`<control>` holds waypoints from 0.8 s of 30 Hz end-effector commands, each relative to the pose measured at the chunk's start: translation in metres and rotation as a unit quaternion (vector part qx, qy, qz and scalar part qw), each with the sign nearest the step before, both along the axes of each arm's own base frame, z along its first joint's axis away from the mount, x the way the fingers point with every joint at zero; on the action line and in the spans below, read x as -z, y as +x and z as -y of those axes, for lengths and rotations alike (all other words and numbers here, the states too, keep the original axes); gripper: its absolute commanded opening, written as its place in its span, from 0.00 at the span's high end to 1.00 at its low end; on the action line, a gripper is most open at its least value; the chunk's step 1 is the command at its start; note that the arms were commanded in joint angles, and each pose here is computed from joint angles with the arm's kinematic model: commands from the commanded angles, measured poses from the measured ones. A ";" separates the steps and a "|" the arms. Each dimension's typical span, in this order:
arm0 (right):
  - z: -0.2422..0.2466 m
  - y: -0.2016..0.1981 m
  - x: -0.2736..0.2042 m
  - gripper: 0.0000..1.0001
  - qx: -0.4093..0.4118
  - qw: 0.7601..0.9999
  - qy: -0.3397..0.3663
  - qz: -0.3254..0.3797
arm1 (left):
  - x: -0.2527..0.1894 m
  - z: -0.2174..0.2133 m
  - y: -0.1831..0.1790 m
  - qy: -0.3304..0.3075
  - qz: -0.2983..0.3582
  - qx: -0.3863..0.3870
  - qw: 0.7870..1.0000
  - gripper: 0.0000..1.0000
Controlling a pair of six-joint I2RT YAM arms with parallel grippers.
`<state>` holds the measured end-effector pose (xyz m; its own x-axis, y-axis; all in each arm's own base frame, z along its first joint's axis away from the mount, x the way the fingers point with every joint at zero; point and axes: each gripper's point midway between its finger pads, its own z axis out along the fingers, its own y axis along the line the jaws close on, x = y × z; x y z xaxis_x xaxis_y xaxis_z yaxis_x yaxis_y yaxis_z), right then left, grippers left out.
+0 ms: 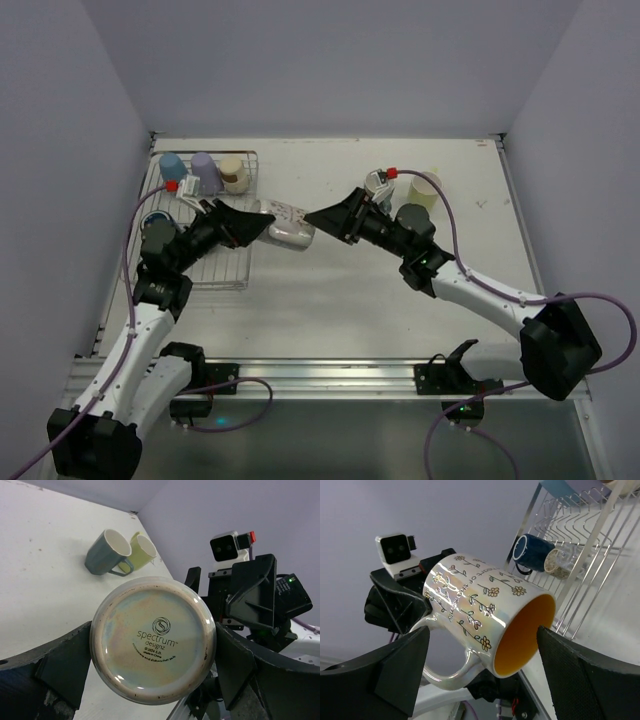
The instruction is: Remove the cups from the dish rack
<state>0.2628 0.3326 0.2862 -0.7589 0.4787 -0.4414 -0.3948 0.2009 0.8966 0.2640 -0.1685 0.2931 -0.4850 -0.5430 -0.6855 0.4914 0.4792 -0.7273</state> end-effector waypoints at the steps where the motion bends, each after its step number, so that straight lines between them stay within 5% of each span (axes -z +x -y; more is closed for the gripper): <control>1: 0.003 -0.017 -0.044 0.16 -0.018 0.996 0.084 0.031 | -0.054 0.013 -0.020 -0.043 0.098 0.045 0.993 0.89; 9: -0.011 -0.047 -0.072 0.30 -0.077 0.985 0.148 0.032 | -0.067 0.025 -0.049 -0.070 0.139 0.088 0.984 0.89; 14: -0.016 -0.062 -0.094 0.53 -0.104 0.974 0.194 0.050 | -0.070 0.028 -0.065 -0.078 0.156 0.112 0.978 0.84; 15: -0.016 -0.065 -0.096 0.68 -0.107 0.972 0.200 0.054 | -0.070 0.028 -0.066 -0.078 0.158 0.110 0.978 0.78; 18: -0.014 -0.067 -0.100 0.84 -0.104 0.969 0.220 0.052 | -0.071 0.025 -0.070 -0.078 0.166 0.104 0.977 0.66; 19: -0.013 -0.066 -0.100 0.95 -0.102 0.968 0.222 0.051 | -0.071 0.024 -0.070 -0.073 0.173 0.097 0.977 0.51; 21: -0.014 -0.065 -0.097 1.00 -0.098 0.970 0.216 0.047 | -0.072 0.020 -0.069 -0.063 0.176 0.081 0.979 0.27; 24: -0.016 -0.063 -0.096 1.00 -0.093 0.975 0.192 0.054 | -0.076 0.015 -0.066 -0.036 0.187 0.059 0.980 0.06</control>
<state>0.1843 0.3553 0.3675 -0.8580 0.3927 -0.3311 -0.4455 -0.2482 0.8602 0.1983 -0.1915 0.3435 -0.4415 -0.5631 -0.6985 0.7044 0.2647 -0.6586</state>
